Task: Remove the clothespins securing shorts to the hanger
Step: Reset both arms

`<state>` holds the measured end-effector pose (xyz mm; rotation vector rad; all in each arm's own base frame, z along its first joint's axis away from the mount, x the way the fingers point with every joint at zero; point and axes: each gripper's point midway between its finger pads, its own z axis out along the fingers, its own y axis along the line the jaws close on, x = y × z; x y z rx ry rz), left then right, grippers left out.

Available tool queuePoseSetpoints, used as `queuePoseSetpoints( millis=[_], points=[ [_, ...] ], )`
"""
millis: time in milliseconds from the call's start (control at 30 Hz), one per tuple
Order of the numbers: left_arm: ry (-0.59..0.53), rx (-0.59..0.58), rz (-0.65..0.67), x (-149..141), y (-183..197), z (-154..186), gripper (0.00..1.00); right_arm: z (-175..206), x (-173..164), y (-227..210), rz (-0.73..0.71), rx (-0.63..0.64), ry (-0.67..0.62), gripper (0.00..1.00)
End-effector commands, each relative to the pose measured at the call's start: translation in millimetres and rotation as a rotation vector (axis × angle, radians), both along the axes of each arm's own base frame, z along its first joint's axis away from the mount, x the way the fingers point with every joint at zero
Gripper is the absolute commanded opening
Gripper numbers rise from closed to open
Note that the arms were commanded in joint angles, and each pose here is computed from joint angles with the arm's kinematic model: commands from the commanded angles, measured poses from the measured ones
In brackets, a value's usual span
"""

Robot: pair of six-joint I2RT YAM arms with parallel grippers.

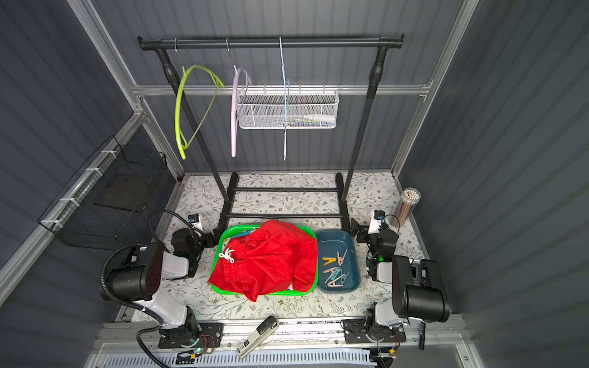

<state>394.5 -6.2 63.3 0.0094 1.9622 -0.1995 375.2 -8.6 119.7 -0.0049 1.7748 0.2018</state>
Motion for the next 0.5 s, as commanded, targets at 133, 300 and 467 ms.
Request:
queuePoseSetpoints(
  millis=[133,300,467],
  points=[
    [-0.001,0.119,0.055,21,0,1,1.0,3,8,4,0.006,-0.033,0.017,0.99],
    [0.001,0.119,0.056,22,-1,1,1.0,1,11,-6,-0.073,-0.04,0.036,0.99],
    [0.005,0.122,0.057,22,0,1,1.0,1,11,-6,-0.074,-0.04,0.036,0.99]
  ],
)
